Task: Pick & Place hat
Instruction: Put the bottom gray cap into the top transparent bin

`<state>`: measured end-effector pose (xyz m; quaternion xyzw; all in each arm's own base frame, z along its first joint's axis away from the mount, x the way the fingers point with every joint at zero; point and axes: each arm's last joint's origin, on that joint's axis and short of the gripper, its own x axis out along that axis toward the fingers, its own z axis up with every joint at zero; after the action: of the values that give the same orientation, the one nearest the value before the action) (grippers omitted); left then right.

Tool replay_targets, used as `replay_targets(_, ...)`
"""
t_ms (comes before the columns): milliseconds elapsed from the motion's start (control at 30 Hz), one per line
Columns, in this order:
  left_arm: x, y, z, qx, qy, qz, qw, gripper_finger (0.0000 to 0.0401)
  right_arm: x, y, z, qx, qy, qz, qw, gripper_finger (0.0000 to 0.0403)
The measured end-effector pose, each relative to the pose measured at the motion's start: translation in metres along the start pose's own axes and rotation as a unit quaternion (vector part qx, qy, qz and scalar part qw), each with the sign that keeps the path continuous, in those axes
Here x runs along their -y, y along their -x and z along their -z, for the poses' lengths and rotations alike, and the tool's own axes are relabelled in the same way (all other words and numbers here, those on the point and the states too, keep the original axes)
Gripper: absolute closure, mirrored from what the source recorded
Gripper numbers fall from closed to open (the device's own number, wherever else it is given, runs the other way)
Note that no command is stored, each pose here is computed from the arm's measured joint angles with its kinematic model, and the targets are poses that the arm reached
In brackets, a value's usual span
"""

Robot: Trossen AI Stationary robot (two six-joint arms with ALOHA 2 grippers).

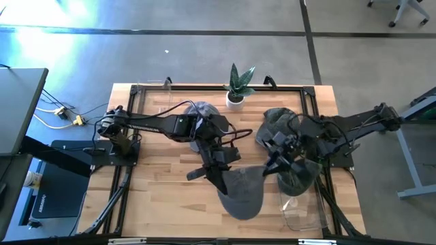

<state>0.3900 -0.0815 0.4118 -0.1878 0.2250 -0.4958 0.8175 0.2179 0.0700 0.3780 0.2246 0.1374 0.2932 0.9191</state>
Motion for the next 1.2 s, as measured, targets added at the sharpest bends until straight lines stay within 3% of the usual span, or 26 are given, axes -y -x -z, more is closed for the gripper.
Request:
replay_targets(200, 0.001, -0.002, 0.0, 0.001, 0.04, -0.003, 0.999, 0.04, 0.018, 0.008, -0.011, 0.029, 0.006, 0.032, 0.999, 0.0242)
replay_targets(333, 0.007, -0.002, -0.001, 0.002, 0.051, -0.002, 0.999, 0.0401, 0.031, 0.008, -0.021, 0.061, 0.047, 0.045, 0.996, 0.0169)
replay_targets(433, 0.008, -0.001, -0.001, 0.003, 0.056, -0.004, 0.998, 0.0401, 0.042, 0.001, -0.025, 0.068, 0.075, 0.037, 0.994, 0.0137)
replay_targets(667, 0.006, -0.001, 0.002, -0.005, 0.08, -0.014, 0.997, 0.0401, 0.067, -0.03, -0.02, 0.038, 0.066, -0.044, 0.996, 0.013)
replay_targets(867, 0.005, -0.002, 0.006, -0.019, 0.098, -0.015, 0.995, 0.0401, 0.076, -0.044, -0.012, 0.011, 0.058, -0.059, 0.997, 0.0132)
replay_targets(1067, 0.003, 0.0, 0.008, -0.022, 0.099, -0.03, 0.994, 0.0401, 0.071, -0.047, -0.009, -0.025, 0.02, -0.133, 0.991, 0.0132)
replay_targets(1200, 0.009, 0.004, 0.006, -0.018, 0.088, -0.04, 0.995, 0.0401, 0.066, -0.051, -0.004, -0.028, 0.028, -0.124, 0.992, 0.0132)
